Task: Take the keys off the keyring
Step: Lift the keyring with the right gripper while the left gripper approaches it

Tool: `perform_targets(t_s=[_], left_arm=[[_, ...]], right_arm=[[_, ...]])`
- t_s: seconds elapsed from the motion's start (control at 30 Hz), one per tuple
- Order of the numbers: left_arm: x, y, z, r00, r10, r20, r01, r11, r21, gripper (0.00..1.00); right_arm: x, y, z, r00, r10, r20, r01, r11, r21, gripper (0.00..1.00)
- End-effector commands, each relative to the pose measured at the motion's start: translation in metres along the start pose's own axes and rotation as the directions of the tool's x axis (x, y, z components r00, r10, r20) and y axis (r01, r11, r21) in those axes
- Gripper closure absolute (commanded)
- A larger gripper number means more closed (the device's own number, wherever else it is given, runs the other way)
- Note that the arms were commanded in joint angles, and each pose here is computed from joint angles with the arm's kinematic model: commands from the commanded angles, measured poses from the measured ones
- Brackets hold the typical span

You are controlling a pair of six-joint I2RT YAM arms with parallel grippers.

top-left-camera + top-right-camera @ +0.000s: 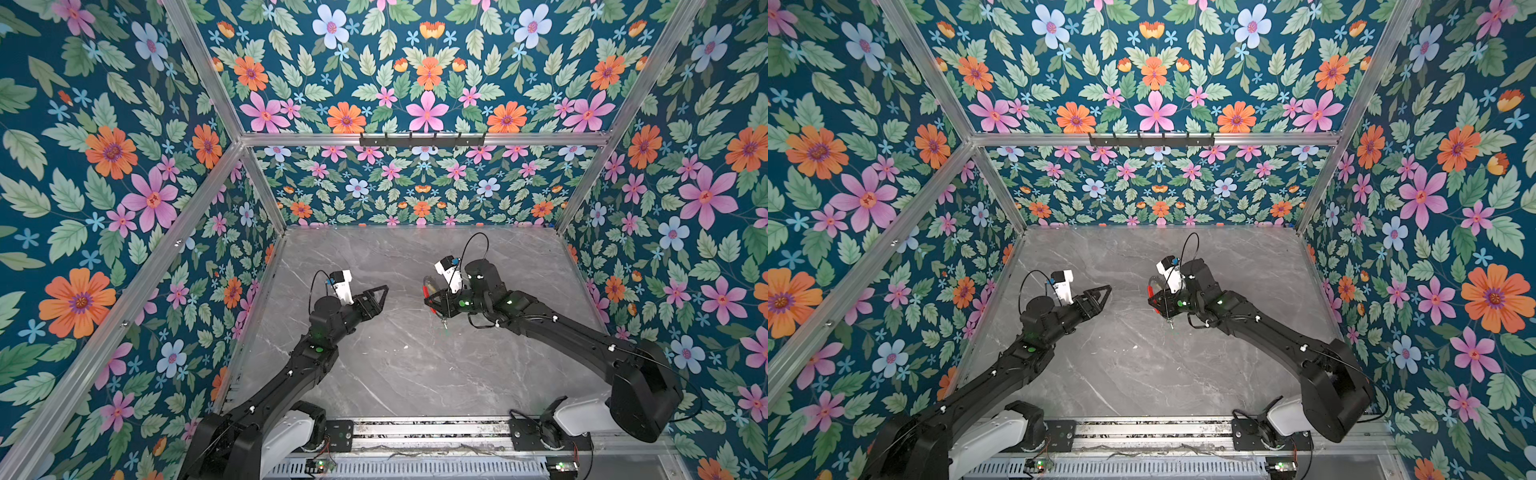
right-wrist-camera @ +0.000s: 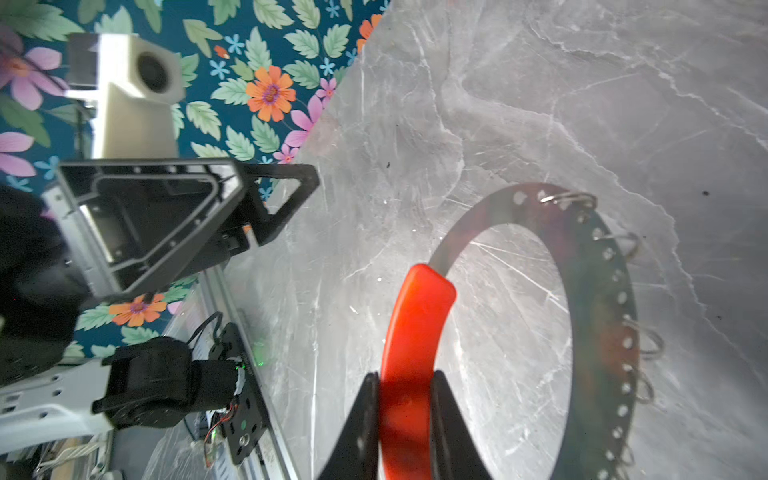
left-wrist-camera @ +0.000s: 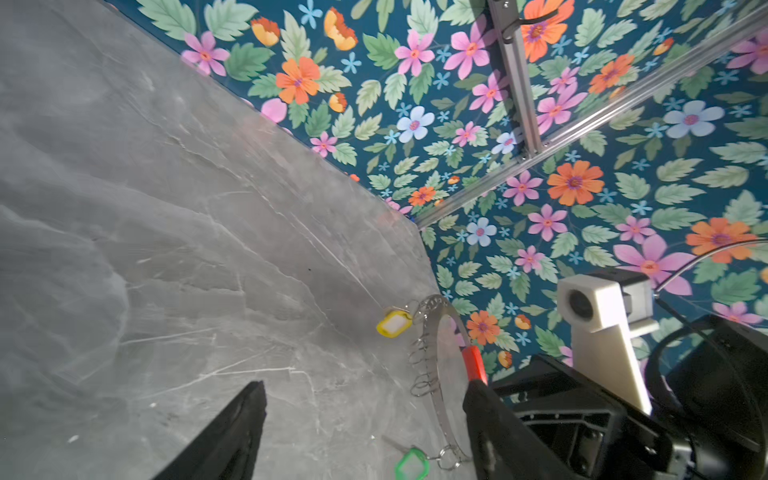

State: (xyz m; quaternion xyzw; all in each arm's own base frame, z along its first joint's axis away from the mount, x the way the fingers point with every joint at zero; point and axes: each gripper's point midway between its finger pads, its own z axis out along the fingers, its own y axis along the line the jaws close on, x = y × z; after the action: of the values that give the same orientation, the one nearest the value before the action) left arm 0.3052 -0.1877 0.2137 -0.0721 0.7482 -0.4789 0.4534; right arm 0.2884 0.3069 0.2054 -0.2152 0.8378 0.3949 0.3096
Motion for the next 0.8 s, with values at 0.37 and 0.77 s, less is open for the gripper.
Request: perform_targets(t_s=[0.37,0.77], left_arm=[[0.016,-0.085,0.027,0.993,-0.091,-0.081,0.115,0.918,0.381,0.25],[0.035,-0.074,0.044,0.991,-0.038,-0.128,0.072,0.959,0.275,0.41]], right_arm=[[0.013,0.019,-0.009,0.974,-0.220,-0.047,0.223,0.972,0.073,0.82],[0.003,0.025,-0.009,0.940,-0.336,-0.062,0.342,0.926,0.162,0.82]])
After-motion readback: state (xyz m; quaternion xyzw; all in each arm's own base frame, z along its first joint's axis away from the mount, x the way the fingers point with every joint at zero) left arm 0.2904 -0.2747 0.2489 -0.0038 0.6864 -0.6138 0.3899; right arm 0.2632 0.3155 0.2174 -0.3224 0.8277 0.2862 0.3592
